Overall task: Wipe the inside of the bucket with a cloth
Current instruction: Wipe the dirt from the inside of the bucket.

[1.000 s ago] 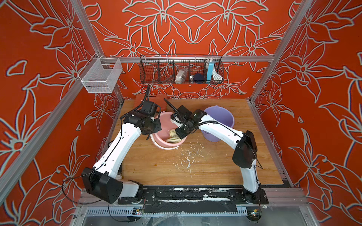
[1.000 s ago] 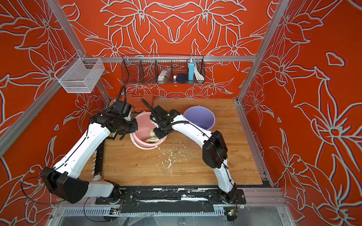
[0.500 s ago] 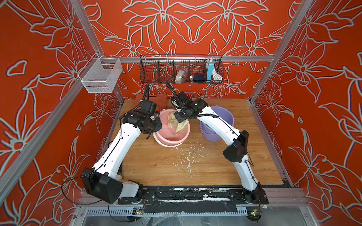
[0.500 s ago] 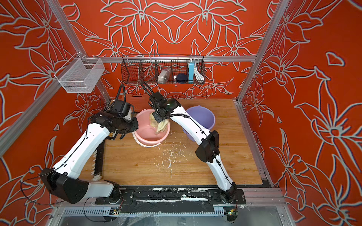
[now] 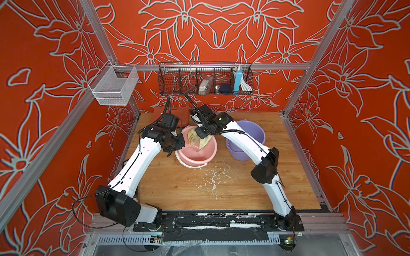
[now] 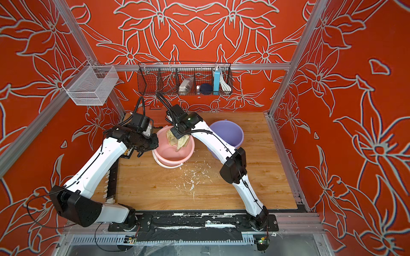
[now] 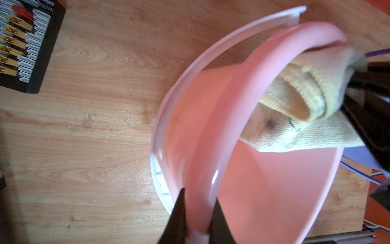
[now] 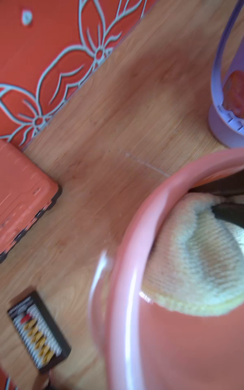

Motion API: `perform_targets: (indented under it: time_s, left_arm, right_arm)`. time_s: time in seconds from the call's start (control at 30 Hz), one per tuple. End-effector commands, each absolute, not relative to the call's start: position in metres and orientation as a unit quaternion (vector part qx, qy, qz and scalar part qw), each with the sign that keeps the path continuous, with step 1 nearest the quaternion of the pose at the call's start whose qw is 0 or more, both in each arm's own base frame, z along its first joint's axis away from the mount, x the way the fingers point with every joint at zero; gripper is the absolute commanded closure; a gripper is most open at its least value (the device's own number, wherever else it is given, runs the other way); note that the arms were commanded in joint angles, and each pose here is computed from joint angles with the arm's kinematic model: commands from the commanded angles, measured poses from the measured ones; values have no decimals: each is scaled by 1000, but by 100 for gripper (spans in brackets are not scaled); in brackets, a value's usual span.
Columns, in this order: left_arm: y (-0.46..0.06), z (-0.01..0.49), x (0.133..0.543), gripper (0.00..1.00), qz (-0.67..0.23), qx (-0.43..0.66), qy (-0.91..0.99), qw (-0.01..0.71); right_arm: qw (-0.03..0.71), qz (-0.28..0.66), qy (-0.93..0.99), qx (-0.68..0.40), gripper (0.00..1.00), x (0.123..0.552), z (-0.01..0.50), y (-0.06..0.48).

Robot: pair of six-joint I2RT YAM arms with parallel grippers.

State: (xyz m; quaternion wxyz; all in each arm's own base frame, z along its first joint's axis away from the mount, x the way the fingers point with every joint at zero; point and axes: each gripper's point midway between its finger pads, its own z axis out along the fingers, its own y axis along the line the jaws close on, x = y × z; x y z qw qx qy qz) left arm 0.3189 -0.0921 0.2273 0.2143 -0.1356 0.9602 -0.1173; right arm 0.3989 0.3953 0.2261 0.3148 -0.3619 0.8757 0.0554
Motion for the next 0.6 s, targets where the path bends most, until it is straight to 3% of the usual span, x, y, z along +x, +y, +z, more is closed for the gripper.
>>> perform_targets:
  time_s: [0.0,0.2,0.57]
  left_arm:
    - [-81,239,325,100,-98,-145,952,251]
    - [-77,250,341,100,-89,-159,942,282]
    - [-87,247,354,100,-112,-169,938,281]
  right_arm:
    - [300,-27,888,-346,100,398,229,351]
    - [249,-12,910,-330,100,367,213,330]
    - [116,228,900,-352,100,267,205,392]
